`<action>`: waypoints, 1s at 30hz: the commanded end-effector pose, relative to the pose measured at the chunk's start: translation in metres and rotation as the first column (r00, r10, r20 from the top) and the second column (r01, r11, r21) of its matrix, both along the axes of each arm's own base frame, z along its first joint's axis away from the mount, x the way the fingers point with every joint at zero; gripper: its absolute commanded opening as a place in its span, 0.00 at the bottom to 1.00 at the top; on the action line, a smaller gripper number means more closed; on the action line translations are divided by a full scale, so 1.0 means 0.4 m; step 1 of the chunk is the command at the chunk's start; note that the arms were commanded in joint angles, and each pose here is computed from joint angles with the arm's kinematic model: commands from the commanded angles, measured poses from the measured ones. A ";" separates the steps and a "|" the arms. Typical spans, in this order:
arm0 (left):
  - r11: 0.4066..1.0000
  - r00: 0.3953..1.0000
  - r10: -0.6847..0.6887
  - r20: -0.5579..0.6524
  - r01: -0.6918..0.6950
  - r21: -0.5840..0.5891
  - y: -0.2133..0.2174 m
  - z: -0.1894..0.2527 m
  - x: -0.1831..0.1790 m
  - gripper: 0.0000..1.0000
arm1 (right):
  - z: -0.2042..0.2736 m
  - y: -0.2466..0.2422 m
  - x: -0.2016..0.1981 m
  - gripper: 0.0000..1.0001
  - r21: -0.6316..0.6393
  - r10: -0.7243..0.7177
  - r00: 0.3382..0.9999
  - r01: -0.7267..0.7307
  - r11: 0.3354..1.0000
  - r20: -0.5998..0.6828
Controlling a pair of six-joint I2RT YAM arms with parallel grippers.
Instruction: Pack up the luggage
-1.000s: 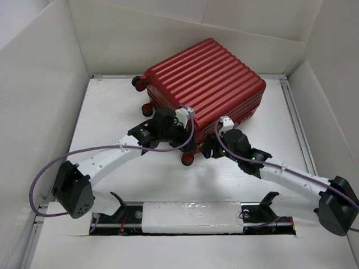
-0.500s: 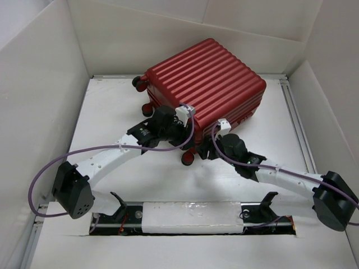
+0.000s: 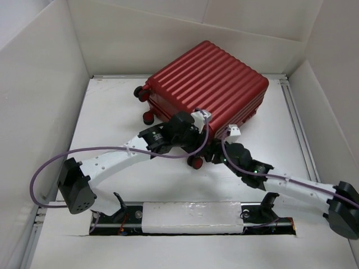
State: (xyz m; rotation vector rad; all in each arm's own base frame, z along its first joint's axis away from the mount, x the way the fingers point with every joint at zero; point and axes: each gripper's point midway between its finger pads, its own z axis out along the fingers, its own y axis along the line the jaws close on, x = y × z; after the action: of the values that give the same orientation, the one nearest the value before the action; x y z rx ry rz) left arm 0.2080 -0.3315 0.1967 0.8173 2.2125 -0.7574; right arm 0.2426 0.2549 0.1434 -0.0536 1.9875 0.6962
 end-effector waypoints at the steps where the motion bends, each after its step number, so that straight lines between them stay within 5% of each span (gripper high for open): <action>1: 0.933 0.979 -0.171 0.114 0.198 -0.301 -0.142 0.263 -0.101 0.00 | 0.061 -0.040 -0.013 0.55 0.095 -0.067 0.997 0.063 0.994 0.043; 9: 0.891 0.969 -0.231 0.092 0.249 -0.380 -0.184 0.311 -0.124 0.00 | 0.055 -0.125 -0.030 0.61 0.120 -0.157 0.985 0.147 0.982 0.077; 12: 0.894 0.970 -0.223 0.093 0.241 -0.377 -0.178 0.308 -0.123 0.00 | 0.058 -0.132 -0.021 0.54 0.108 -0.184 0.980 0.175 0.979 0.080; 23: 0.903 0.972 -0.225 0.074 0.236 -0.359 -0.174 0.276 -0.126 0.00 | 0.001 -0.142 -0.005 0.00 0.047 -0.240 0.970 0.238 0.970 0.031; 30: 0.882 0.967 -0.236 0.092 0.254 -0.397 -0.218 0.313 -0.110 0.00 | 0.054 -0.067 -0.071 0.00 0.235 -0.130 0.992 0.127 0.964 -0.003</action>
State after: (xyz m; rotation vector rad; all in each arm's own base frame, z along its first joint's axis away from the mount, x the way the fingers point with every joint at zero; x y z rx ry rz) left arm 0.1781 -0.3693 0.2054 0.8265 2.2578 -0.9297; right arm 0.2235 0.2058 0.1330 0.1722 1.9482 0.6508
